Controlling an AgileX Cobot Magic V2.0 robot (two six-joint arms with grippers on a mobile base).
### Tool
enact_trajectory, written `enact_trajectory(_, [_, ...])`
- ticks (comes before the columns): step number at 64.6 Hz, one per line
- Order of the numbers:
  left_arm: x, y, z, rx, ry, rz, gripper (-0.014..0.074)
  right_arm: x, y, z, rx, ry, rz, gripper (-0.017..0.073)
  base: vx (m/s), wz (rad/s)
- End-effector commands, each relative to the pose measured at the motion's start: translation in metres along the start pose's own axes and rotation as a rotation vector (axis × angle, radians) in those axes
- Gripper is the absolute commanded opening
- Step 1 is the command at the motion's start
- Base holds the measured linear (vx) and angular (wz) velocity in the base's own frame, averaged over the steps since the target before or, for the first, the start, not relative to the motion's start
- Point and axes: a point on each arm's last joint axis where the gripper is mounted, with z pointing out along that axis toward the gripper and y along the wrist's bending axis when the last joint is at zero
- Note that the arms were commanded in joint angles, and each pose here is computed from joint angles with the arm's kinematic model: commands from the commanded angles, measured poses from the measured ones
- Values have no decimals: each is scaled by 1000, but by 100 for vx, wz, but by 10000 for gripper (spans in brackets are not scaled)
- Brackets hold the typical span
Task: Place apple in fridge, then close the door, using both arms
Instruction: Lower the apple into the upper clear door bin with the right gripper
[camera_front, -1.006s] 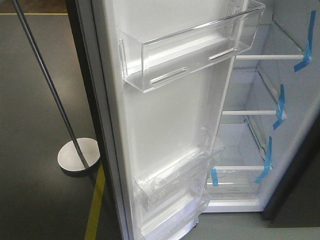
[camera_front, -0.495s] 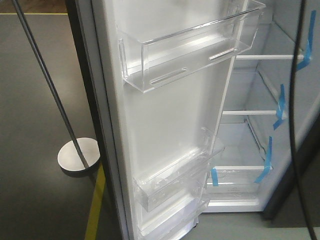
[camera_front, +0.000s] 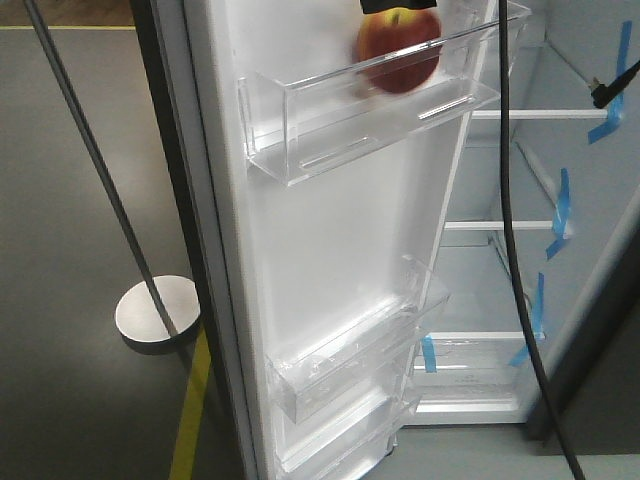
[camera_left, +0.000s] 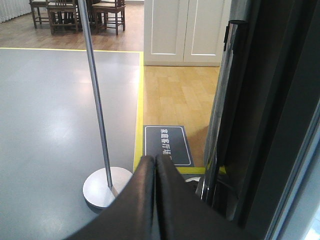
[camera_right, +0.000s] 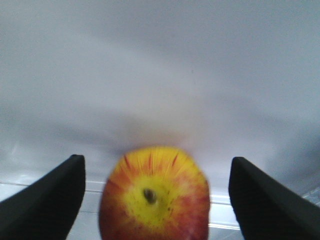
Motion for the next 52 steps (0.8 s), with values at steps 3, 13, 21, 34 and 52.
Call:
enact_trajectory(3, [1,-2,1,27,-52,-2,-5,-17,11,-30,-4,-144,-11,643,0,0])
enact_trajectory(13, [1,-2,1,27,-52,-2,-5,-18,14,-30,-33,-151,15,617,0,0])
enact_trajectory(21, [1,-2,1,27,-52,-2,-5,-25,13,-32,-27,-231,24,580,0,0])
enact_trajectory(34, [1,-2,1,27,-52,-2,-5,-24,9,-47,12,-233,43,520,0,0])
enact_trajectory(52, [1,-2,1,27,-52,-2,-5,1,13,-113,165,-112,21,484,0,0])
